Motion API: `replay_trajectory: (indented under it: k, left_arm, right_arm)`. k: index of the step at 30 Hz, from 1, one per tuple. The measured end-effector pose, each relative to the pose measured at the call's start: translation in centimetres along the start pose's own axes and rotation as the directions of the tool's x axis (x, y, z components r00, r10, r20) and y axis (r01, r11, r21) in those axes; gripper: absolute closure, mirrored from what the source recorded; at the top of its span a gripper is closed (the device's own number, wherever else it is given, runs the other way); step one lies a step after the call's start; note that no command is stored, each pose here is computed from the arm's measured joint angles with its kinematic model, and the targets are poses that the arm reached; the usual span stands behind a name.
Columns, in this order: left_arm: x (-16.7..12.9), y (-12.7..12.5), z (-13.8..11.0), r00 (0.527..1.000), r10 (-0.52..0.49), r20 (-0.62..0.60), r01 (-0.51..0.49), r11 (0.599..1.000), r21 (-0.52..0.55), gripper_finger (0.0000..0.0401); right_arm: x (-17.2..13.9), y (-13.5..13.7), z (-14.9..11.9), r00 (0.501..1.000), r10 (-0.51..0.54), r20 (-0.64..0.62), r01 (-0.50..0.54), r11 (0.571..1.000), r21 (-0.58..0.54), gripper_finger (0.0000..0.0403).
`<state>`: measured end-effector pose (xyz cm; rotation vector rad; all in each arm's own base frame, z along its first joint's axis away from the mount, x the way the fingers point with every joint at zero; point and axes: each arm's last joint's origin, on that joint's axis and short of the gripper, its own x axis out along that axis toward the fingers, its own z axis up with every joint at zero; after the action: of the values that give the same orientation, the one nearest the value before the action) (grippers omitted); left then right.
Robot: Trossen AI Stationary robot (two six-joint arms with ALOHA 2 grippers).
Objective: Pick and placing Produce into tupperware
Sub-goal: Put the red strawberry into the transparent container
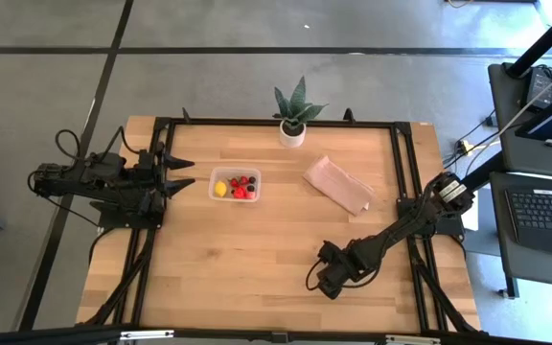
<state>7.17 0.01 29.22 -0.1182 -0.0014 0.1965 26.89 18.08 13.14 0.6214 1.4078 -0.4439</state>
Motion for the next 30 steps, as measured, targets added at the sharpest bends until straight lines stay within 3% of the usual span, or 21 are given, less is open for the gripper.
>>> replay_trajectory:
  k: [12, 23, 30]
  left_arm:
    - [-0.01, 0.00, 0.00, 1.000, 0.000, 0.001, 0.000, 1.000, -0.003, 0.0172]
    - [0.00, 0.00, 0.00, 1.000, 0.000, 0.000, 0.000, 1.000, -0.003, 0.0172]
    - [-0.01, 0.00, 0.00, 1.000, 0.000, 0.001, 0.000, 1.000, -0.003, 0.0172]
  right_arm:
    - [0.24, -0.24, -0.06, 1.000, -0.016, -0.004, 0.016, 1.000, -0.006, 0.0193]
    - [0.30, -0.41, -0.10, 1.000, -0.030, -0.008, 0.030, 1.000, -0.008, 0.0275]
    - [0.30, -0.51, -0.12, 0.999, -0.039, -0.010, 0.039, 0.999, -0.009, 0.0303]
